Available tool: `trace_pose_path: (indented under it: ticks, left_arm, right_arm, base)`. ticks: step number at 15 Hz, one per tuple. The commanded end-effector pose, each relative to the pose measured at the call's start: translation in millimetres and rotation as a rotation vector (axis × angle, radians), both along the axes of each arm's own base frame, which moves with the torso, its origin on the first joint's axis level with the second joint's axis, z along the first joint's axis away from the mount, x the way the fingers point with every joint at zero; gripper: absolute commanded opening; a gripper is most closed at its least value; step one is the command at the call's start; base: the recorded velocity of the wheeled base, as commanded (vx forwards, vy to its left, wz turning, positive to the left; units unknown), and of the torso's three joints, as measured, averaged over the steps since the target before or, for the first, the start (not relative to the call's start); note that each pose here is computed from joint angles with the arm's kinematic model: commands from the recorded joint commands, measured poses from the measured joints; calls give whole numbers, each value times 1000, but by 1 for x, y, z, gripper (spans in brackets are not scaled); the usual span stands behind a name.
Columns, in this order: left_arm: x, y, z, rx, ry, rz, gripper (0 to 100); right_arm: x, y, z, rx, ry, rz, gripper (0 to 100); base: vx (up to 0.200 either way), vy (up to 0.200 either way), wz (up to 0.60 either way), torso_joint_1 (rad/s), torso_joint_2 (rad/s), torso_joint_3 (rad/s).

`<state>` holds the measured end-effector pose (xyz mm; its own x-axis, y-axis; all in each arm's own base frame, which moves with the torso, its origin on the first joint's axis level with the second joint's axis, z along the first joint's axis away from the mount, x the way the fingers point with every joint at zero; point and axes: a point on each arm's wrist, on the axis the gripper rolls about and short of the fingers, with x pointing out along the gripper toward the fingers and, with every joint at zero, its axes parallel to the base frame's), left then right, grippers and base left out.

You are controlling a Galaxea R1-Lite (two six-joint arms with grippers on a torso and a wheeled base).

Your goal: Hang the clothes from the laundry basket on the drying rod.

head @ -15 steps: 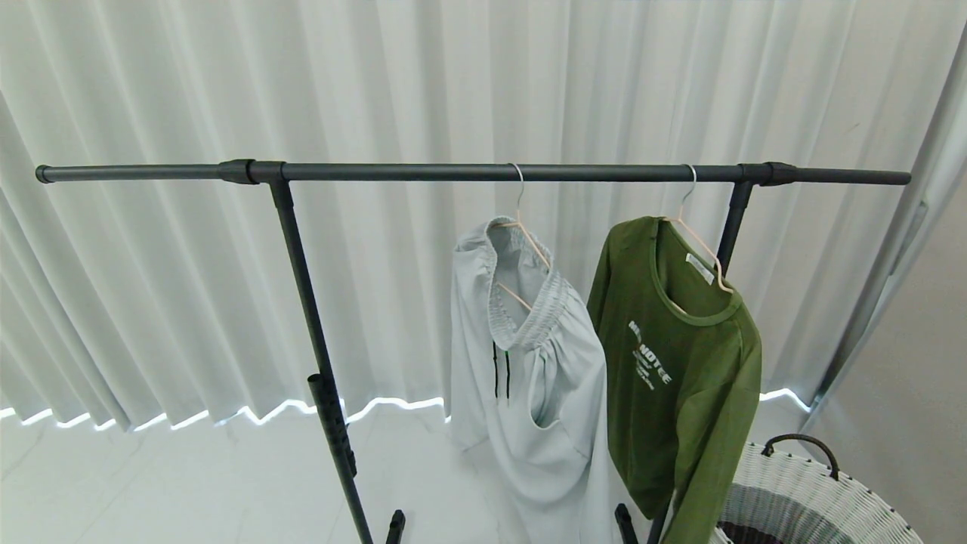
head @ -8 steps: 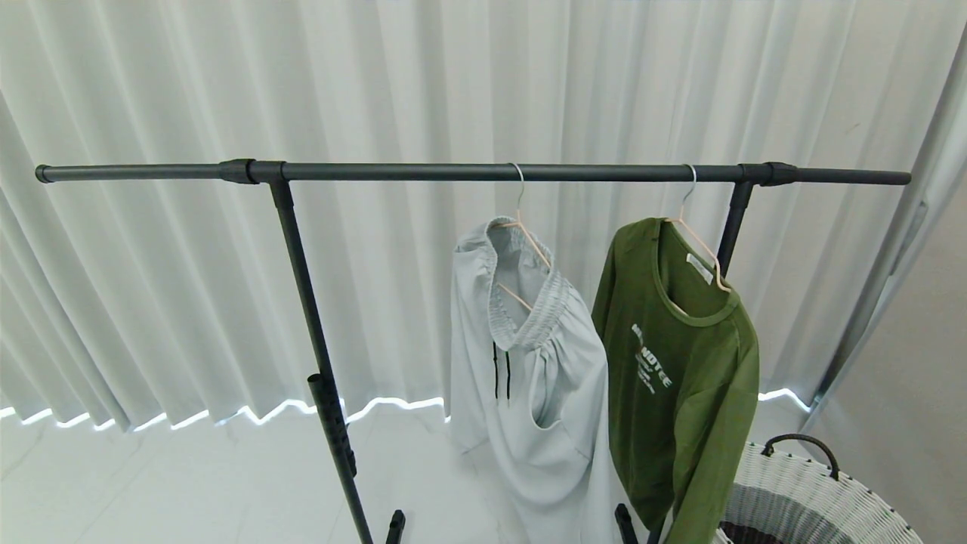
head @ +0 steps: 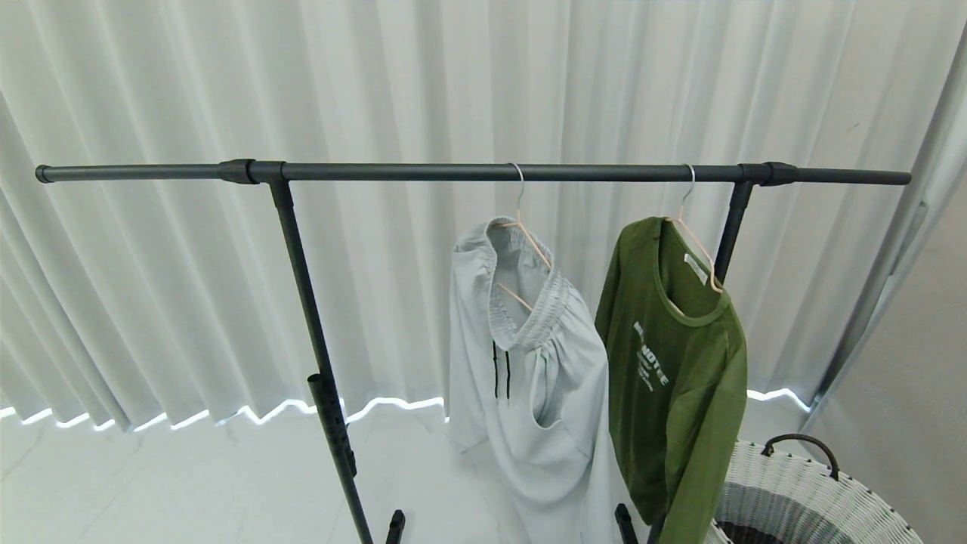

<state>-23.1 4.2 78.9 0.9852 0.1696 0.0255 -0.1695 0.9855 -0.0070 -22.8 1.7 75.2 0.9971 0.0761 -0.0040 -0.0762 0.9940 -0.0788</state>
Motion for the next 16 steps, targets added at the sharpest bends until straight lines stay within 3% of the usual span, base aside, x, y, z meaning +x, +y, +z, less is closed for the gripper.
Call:
trace_pose_path:
  ticks: [1, 3, 8, 16]
  left_arm:
    - [0, -1, -1, 2, 5, -57, 100]
    - [1, -3, -1, 84, 33, -123, 100]
    - [0, -3, -2, 28, 12, -118, 100]
    - [0, -3, -2, 23, 11, -118, 100]
  right_arm:
    - [0, 0, 0, -1, -1, 1, 100]
    - [0, 0, 0, -1, -1, 1, 100]
    - [0, 0, 0, -1, -1, 1, 100]
    - [0, 0, 0, -1, -1, 1, 100]
  base:
    - [0, 0, 0, 0, 0, 0]
    - [0, 0, 0, 0, 0, 0]
    - [0, 0, 0, 0, 0, 0]
    - [0, 0, 0, 0, 0, 0]
